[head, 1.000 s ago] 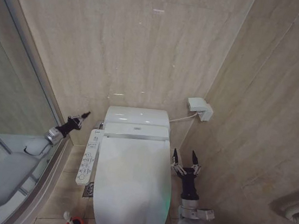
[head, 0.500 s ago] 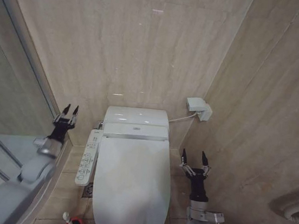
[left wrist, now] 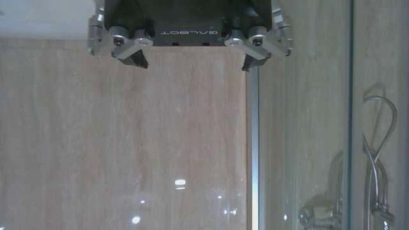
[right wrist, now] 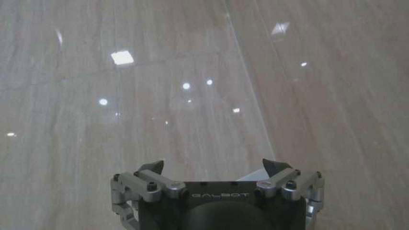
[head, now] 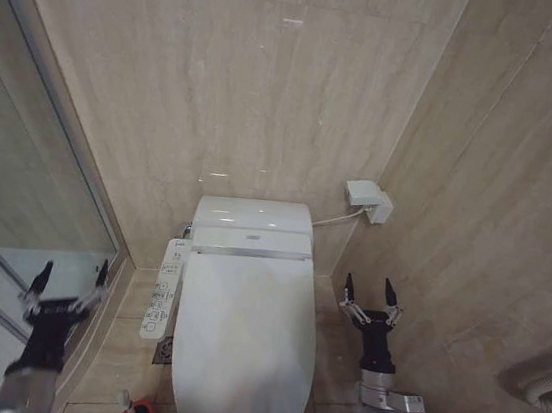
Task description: Open the toilet lid, clean the toilet bowl with a toilet brush, close the toilet lid, and flush.
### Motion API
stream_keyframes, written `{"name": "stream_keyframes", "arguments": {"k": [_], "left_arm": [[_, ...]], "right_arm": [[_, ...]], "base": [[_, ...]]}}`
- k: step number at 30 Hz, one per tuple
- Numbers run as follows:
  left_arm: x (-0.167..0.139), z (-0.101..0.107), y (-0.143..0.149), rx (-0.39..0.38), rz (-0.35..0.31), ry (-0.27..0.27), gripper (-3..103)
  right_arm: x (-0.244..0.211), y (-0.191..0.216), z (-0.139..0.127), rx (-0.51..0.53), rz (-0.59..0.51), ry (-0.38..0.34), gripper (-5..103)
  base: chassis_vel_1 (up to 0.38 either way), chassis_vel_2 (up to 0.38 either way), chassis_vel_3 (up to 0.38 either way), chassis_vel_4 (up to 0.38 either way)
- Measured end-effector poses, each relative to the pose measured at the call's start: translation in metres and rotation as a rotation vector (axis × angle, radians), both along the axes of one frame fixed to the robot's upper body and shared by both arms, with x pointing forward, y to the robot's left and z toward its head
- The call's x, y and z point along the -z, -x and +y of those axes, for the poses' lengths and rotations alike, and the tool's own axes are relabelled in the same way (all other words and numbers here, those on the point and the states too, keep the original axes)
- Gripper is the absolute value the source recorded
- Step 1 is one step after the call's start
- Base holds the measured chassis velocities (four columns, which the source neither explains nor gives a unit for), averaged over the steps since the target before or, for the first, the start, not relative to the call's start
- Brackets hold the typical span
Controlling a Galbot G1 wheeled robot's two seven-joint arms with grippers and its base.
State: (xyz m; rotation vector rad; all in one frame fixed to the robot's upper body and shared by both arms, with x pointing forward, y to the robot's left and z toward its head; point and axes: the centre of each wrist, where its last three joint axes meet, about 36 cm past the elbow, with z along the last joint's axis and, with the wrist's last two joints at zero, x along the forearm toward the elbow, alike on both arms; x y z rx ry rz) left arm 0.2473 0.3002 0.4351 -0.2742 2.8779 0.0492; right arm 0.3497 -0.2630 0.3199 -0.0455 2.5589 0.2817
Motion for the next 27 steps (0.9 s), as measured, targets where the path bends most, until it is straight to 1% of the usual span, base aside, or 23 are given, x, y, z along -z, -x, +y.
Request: {"name": "stream_keyframes", "arguments": {"k": [2, 3, 8, 12, 19, 27], "left_arm": [[0.001, -0.002, 0.002, 0.002, -0.007, -0.004, 81], [0.001, -0.004, 0.003, 0.013, -0.02, -0.008, 100], [-0.007, -0.008, -0.001, 0.048, -0.058, -0.011, 100], [-0.007, -0.009, -0.004, 0.057, -0.07, -0.01, 100], [0.0, -0.013, -0.006, 0.07, -0.061, 0.004, 100], [0.005, -0.017, -0.007, 0.08, -0.052, 0.012, 100]], "right_arm": [[0.0, 0.0, -0.001, 0.002, 0.0, 0.001, 100], [-0.001, 0.001, -0.003, 0.006, -0.002, 0.003, 100], [-0.001, 0.003, -0.006, 0.02, -0.001, 0.003, 100], [0.0, 0.005, -0.005, 0.035, 0.006, -0.011, 100], [-0.001, 0.009, -0.005, 0.041, 0.004, -0.016, 100], [-0.003, 0.013, -0.01, 0.053, 0.003, -0.009, 100]], "base": [[0.0, 0.0, 0.0, 0.0], [0.0, 0.0, 0.0, 0.0], [0.0, 0.0, 0.0, 0.0], [0.0, 0.0, 0.0, 0.0], [0.035, -0.021, -0.02, 0.021], [0.141, -0.182, -0.135, 0.155]]}}
